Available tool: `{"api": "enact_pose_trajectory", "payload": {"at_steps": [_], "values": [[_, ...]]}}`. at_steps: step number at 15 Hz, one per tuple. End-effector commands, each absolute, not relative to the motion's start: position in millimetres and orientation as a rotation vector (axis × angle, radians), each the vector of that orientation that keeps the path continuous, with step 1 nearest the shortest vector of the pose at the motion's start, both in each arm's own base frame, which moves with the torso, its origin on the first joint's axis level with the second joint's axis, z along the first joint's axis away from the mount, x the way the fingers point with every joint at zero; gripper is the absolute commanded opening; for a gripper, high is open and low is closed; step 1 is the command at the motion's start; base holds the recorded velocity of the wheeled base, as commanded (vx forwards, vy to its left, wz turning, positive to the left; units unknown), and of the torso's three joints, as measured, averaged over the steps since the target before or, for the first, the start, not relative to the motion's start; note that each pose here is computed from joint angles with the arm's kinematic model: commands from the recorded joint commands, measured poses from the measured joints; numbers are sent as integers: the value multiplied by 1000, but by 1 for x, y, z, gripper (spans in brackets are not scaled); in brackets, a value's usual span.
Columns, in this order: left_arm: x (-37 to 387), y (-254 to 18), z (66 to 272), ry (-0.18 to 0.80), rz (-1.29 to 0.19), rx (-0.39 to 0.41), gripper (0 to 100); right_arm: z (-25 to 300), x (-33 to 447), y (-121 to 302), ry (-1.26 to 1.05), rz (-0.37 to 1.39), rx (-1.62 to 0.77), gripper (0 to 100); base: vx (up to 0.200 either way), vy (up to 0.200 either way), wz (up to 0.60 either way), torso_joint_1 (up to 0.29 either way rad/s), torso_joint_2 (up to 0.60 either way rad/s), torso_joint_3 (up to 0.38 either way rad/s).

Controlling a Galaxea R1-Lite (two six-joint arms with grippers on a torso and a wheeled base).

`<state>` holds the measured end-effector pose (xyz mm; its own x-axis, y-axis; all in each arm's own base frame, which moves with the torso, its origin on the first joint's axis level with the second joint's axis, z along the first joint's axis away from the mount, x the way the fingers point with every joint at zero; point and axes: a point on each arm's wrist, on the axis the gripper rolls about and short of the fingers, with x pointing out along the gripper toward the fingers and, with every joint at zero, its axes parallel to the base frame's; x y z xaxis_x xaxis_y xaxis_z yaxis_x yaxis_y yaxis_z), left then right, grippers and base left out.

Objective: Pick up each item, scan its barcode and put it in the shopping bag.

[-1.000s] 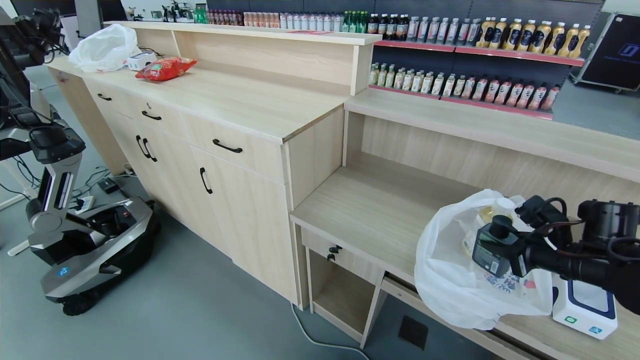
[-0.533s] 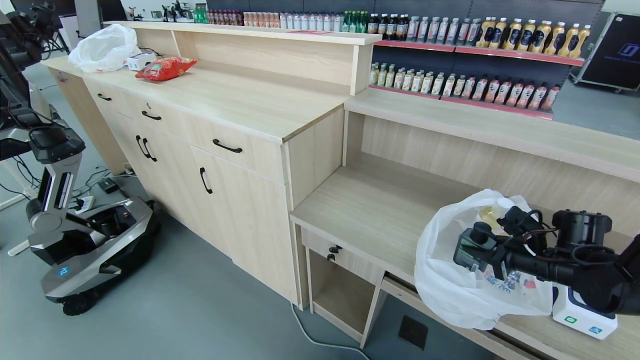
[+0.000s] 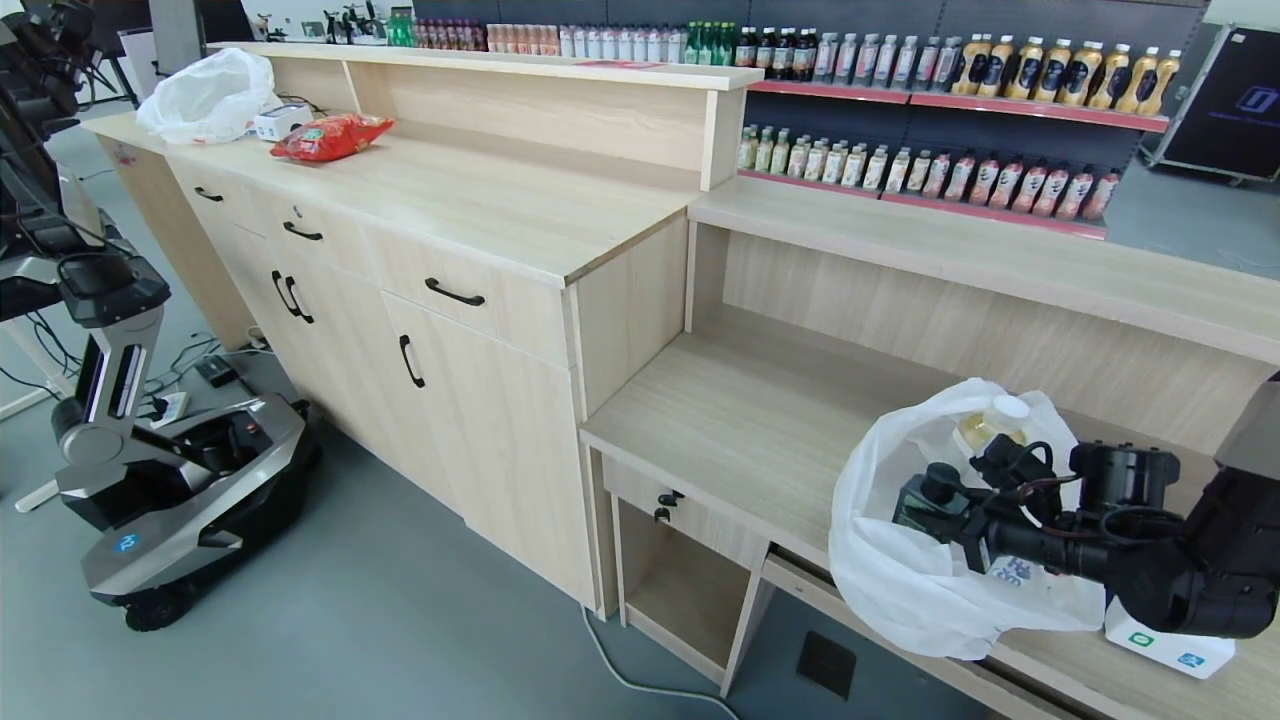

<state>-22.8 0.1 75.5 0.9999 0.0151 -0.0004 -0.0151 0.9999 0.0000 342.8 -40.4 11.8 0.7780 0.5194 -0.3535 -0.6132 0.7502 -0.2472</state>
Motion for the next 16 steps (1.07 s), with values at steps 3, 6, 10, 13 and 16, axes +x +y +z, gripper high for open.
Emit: {"api": "enact_pose_trajectory", "payload": {"at_steps": [3,6,10,13,16], "values": [[-23,0,75,0,15,0,0,5,345,-41,284,629,-358,0,0,0,0,0,0,0],[-23,0,75,0,15,0,0,5,343,-42,293,631,-363,100,0,0,0,0,0,0],[-23,0,75,0,15,0,0,23,334,-40,262,661,-356,100,0,0,0,0,0,0],[-23,0,75,0,15,0,0,67,312,-43,231,674,-356,100,0,0,0,0,0,0],[-23,0,75,0,15,0,0,106,290,-54,203,612,-367,100,0,0,0,0,0,0]]}}
